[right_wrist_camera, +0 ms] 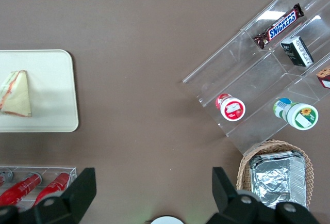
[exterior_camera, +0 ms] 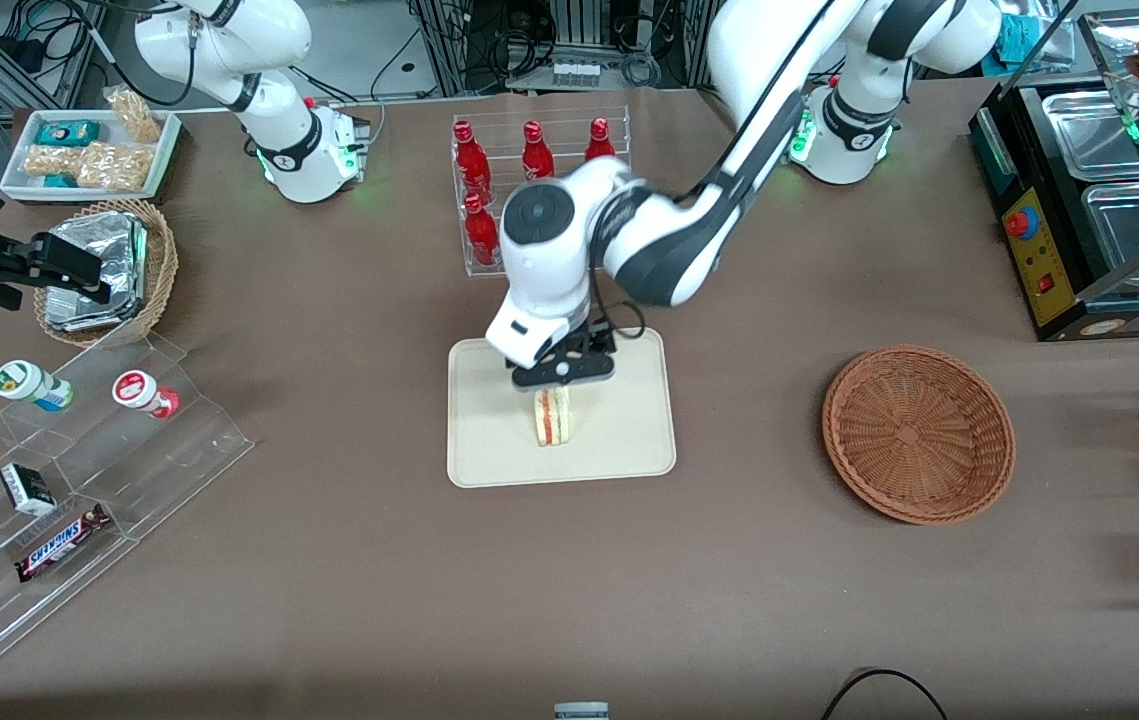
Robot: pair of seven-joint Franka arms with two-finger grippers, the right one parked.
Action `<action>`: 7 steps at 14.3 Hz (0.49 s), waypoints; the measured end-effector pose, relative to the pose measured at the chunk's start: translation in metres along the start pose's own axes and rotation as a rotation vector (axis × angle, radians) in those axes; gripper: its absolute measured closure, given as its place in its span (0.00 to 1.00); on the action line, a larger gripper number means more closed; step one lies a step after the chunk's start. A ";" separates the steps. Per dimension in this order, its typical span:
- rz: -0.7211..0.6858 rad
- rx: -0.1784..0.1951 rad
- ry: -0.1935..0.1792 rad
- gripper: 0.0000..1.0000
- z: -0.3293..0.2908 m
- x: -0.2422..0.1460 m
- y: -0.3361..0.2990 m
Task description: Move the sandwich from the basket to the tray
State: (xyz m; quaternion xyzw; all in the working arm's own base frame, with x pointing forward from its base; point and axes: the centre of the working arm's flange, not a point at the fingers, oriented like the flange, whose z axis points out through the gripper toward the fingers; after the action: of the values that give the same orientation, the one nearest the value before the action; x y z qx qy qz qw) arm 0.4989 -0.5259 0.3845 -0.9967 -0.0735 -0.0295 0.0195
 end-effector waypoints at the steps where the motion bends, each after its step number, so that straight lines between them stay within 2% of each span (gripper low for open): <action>1: -0.021 0.042 -0.018 0.00 -0.009 0.002 -0.017; 2: -0.049 0.078 -0.034 0.00 -0.014 0.011 -0.035; 3: -0.080 0.096 -0.042 0.00 -0.016 0.025 -0.054; 7: -0.168 0.123 -0.066 0.00 -0.010 0.080 -0.126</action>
State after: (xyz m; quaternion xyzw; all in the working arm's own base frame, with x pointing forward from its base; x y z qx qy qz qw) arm 0.5591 -0.3900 0.4039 -0.9843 -0.1593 0.0065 0.0758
